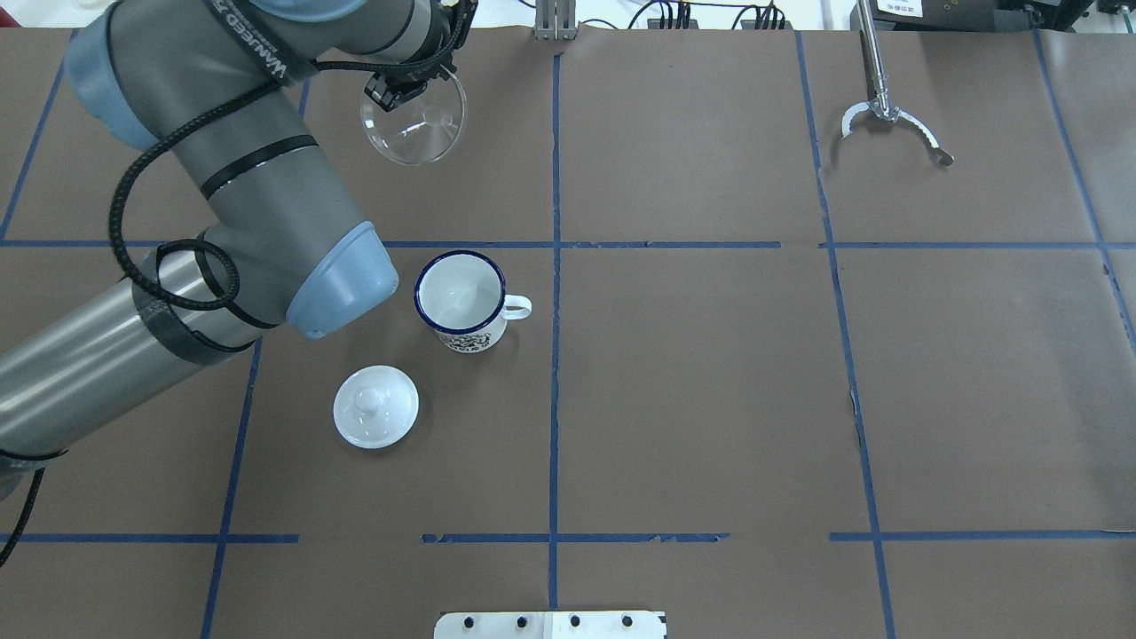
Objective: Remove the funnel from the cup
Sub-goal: 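Lift the funnel out of the mug with the left gripper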
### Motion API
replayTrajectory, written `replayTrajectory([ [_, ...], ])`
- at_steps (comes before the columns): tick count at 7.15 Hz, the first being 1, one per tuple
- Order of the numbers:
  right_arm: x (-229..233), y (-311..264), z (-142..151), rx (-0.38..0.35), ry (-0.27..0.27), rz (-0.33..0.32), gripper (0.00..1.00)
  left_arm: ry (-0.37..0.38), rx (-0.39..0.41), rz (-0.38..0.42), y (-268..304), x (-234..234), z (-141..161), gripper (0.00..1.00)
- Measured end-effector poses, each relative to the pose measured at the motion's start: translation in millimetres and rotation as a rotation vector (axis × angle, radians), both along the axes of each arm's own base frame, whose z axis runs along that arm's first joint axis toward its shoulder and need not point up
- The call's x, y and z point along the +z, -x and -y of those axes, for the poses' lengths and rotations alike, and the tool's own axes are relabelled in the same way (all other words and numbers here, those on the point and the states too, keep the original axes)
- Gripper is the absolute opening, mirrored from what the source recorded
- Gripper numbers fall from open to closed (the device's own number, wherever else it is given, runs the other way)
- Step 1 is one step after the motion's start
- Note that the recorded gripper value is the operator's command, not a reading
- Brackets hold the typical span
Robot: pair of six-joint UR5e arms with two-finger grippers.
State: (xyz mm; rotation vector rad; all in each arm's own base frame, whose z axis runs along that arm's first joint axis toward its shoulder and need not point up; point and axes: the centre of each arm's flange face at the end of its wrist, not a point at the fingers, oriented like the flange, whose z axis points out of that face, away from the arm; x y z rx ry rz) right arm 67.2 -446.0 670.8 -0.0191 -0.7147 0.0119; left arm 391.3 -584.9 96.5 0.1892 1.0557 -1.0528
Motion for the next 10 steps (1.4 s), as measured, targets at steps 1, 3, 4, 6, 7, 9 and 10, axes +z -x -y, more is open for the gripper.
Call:
replayTrajectory([
  [1,0,0,0,0.0,0.0,0.0,1.0,0.021,-0.121,-0.051,-11,27,28,0.0],
  [3,0,0,0,0.0,0.0,0.0,1.0,0.016,-0.294,-0.089,-32,101,73,0.0],
  [4,0,0,0,0.0,0.0,0.0,1.0,0.005,-0.329,-0.093,-36,140,80,0.0],
  [6,0,0,0,0.0,0.0,0.0,1.0,0.007,-0.332,-0.083,-45,198,73,0.0],
  [7,0,0,0,0.0,0.0,0.0,1.0,0.009,-0.323,-0.078,-53,212,69,0.0],
  [9,0,0,0,0.0,0.0,0.0,1.0,0.0,-0.33,-0.073,-64,222,64,0.0],
  [10,0,0,0,0.0,0.0,0.0,1.0,-0.005,-0.335,-0.074,-66,224,63,0.02],
])
